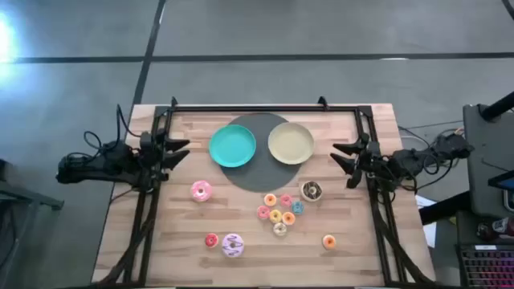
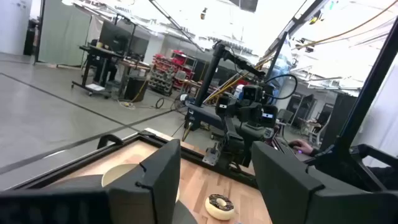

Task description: Pick & Place donuts

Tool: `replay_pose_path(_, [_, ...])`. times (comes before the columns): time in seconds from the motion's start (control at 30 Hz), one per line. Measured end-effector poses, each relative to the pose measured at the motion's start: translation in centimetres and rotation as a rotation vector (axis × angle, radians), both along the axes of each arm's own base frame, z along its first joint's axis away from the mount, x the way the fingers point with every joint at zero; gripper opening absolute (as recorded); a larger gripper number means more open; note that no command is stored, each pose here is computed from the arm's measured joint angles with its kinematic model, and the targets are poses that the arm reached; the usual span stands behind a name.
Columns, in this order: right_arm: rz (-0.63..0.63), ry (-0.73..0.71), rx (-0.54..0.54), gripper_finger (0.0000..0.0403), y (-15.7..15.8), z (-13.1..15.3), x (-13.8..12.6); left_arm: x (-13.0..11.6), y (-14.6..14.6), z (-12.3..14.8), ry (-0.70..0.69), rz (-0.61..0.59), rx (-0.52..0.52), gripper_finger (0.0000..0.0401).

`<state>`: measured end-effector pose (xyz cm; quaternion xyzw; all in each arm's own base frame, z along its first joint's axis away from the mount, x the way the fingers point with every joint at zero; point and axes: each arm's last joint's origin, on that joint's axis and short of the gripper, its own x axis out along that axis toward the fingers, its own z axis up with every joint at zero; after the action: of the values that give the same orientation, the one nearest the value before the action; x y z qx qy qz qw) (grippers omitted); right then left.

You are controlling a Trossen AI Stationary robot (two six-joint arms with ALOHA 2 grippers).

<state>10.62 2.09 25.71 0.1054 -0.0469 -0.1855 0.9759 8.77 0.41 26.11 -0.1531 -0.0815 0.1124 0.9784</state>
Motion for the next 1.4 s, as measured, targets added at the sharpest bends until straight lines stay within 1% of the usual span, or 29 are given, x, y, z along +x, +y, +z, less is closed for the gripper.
replay_pose_path(1.13, [-0.001, 0.000, 0.000, 0.0176, -0.01, 0.01, 0.00, 0.00, 0.00, 0.00, 0.000, 0.000, 0.000, 0.0174])
replay_pose_path(1.4, [0.000, 0.000, 0.000, 0.0172, 0.00, -0.01, 0.00, 0.00, 0.00, 0.00, 0.000, 0.000, 0.000, 0.0174])
